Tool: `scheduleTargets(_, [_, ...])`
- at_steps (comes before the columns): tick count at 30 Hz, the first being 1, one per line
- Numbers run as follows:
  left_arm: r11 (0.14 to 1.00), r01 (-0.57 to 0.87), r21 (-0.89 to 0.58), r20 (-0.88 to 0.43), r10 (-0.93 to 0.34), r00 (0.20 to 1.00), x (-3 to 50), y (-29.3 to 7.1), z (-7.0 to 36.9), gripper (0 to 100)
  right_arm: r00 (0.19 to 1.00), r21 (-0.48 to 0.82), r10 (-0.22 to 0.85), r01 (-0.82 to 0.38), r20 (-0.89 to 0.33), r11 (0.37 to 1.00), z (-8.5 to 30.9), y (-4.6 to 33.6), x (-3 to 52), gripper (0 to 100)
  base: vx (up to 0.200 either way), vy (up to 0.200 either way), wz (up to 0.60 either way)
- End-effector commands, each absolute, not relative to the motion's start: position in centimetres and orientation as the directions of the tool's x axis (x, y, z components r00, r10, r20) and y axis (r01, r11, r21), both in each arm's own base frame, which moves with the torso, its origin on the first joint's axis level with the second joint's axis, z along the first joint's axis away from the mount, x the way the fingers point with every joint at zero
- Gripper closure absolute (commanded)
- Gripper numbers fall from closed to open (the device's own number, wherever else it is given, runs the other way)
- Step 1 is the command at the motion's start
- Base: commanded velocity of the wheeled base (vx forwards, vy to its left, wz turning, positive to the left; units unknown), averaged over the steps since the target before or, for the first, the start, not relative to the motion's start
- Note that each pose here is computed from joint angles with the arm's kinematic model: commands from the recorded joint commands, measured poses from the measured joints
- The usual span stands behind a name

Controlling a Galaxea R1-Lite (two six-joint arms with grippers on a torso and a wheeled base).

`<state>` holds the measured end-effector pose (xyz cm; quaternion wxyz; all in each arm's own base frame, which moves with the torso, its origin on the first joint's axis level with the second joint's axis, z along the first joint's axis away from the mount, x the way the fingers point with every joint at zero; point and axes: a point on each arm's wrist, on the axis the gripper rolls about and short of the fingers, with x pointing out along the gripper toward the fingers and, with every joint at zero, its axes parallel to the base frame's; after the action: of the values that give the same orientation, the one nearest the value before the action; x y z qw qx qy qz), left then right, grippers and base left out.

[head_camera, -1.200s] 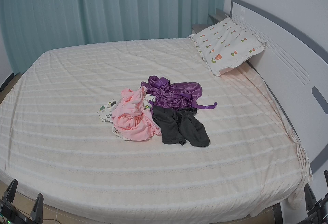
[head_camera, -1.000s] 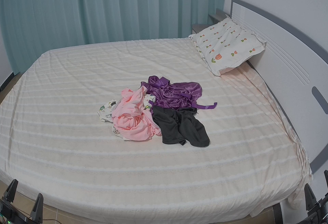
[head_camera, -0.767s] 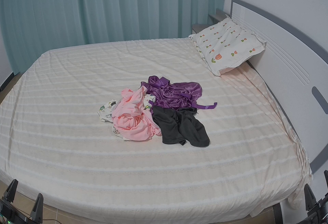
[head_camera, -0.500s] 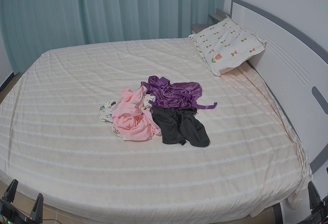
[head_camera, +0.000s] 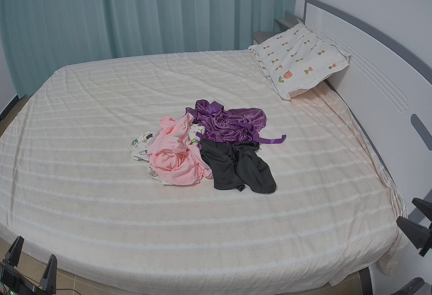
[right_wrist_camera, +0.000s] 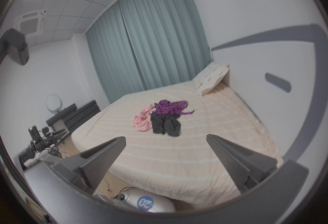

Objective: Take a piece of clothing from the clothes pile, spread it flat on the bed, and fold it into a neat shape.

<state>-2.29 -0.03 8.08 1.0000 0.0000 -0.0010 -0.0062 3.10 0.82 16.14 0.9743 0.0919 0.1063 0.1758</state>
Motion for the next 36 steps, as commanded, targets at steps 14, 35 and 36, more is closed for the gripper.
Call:
scheduleTargets(14, [1.000, 0.012, 0.000, 0.002, -0.012, 1.000, -2.3, 0.0, 7.6, 0, 0.706, 0.532, 0.490, -0.188, -0.511, 0.825, 6.7, 6.0, 27.7, 0, 0.000, 0.000, 0.00])
scheduleTargets(35, [1.000, 0.012, -0.002, 0.002, -0.012, 1.000, -2.3, 0.0, 7.6, 0, 0.778, 0.515, 0.344, -0.031, -0.526, 0.856, -1.9, 13.5, 37.9, 0, 0.000, 0.000, 0.00])
scheduleTargets(36, [1.000, 0.012, -0.002, 0.002, -0.012, 1.000, -2.3, 0.0, 7.6, 0, 0.778, 0.514, 0.344, -0.031, -0.526, 0.857, -2.2, 13.6, 38.1, 0, 0.000, 0.000, 0.00])
